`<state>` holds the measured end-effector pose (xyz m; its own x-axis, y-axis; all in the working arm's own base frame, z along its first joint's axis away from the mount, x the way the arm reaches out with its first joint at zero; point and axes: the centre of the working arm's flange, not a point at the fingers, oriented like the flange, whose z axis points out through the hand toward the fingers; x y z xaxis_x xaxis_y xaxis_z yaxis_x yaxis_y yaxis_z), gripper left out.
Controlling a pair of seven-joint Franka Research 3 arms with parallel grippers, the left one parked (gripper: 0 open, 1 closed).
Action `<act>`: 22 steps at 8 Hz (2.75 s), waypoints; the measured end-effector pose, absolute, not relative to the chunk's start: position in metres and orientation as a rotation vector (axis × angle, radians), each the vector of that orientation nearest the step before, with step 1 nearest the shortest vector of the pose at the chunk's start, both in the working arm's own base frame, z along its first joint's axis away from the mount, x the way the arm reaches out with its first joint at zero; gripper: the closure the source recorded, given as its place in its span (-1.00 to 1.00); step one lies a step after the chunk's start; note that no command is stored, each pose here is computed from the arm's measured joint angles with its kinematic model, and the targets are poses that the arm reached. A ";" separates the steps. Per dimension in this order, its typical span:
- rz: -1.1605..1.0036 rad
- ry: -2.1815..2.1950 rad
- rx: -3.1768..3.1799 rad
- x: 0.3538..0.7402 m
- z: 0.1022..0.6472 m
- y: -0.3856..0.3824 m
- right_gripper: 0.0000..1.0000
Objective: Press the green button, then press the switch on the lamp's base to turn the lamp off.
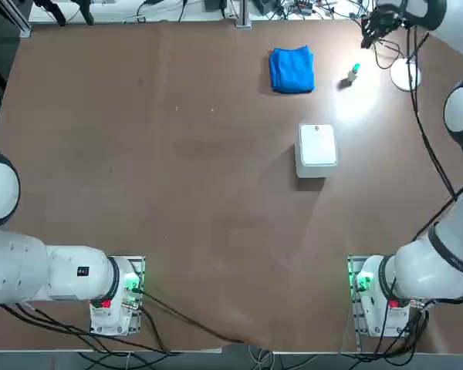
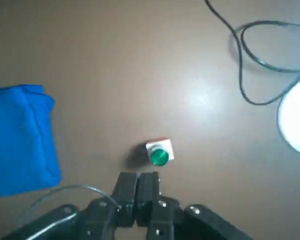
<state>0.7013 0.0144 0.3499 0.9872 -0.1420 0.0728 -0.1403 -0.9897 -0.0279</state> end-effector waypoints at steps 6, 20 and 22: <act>-0.152 0.266 -3.105 0.702 0.288 0.008 0.96; -0.214 0.272 -3.097 0.697 0.271 0.008 0.96; -0.217 0.272 -3.097 0.697 0.272 0.008 0.96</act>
<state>0.6970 0.0081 0.2722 0.9751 -0.1753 0.1359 -0.1719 -0.9844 -0.0371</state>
